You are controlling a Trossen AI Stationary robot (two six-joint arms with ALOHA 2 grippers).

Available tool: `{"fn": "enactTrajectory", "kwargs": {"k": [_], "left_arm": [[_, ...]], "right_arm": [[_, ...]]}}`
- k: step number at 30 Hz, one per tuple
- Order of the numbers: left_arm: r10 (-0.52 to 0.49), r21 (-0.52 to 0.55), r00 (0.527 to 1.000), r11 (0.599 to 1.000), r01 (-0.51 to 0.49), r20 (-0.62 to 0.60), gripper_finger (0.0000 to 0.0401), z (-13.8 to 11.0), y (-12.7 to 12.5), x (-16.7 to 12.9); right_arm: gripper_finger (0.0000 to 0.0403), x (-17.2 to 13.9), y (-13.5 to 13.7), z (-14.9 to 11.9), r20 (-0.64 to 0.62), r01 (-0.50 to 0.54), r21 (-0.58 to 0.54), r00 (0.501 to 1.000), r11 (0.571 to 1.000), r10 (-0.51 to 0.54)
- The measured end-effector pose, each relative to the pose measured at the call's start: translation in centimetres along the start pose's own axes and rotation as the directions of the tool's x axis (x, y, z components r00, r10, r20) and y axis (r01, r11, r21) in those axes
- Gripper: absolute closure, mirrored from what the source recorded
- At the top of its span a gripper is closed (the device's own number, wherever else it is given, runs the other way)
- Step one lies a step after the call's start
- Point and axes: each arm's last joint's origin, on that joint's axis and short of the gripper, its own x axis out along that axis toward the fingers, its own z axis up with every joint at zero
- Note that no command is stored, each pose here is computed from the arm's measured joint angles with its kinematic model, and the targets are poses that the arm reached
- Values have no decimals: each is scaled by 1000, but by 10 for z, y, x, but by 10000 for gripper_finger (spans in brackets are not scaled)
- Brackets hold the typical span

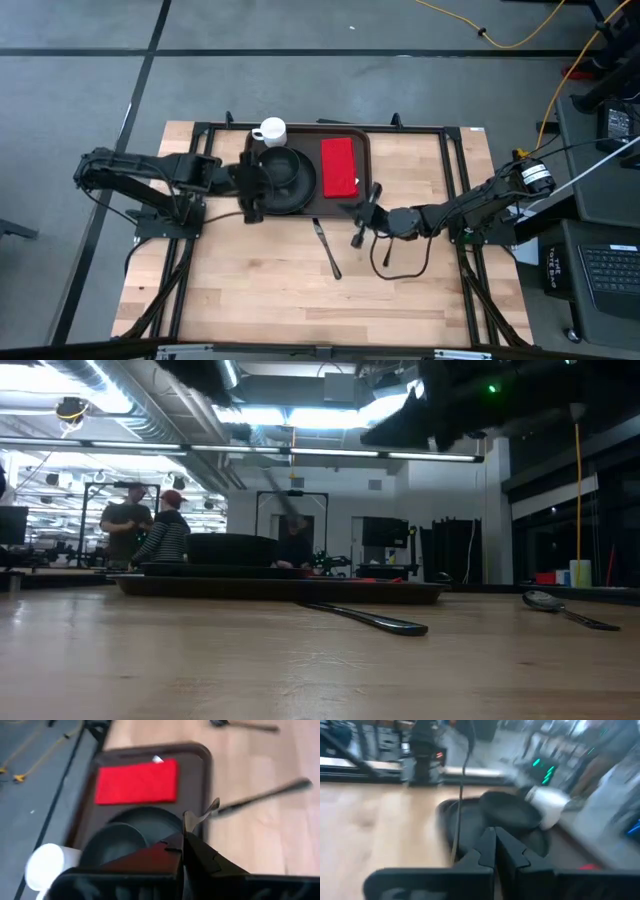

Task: Set up tray
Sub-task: Put the silver fork on the red napkin

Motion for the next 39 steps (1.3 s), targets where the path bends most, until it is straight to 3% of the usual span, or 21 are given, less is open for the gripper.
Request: {"fn": "enactTrajectory", "kwargs": {"k": [5,16,23,29,34,39], "left_arm": [[79,-78,995,994,-74,59,400,9,25,4],[189,-102,964,980,-172,186,400,21,61,18],[225,-143,937,971,-192,269,400,28,75,18],[249,-166,931,964,-210,267,399,26,81,20],[250,-196,916,961,-195,315,399,14,82,41],[242,-232,878,960,-156,413,400,6,86,54]], "right_arm": [[389,6,0,28,58,139,-173,990,975,-131],[372,15,3,76,102,176,-425,984,888,-146],[370,23,-9,74,63,191,-471,981,861,-184],[351,31,-22,69,25,208,-496,974,843,-226],[323,32,-23,67,7,192,-575,973,795,-229],[297,32,-23,67,6,185,-603,974,776,-227]]}}
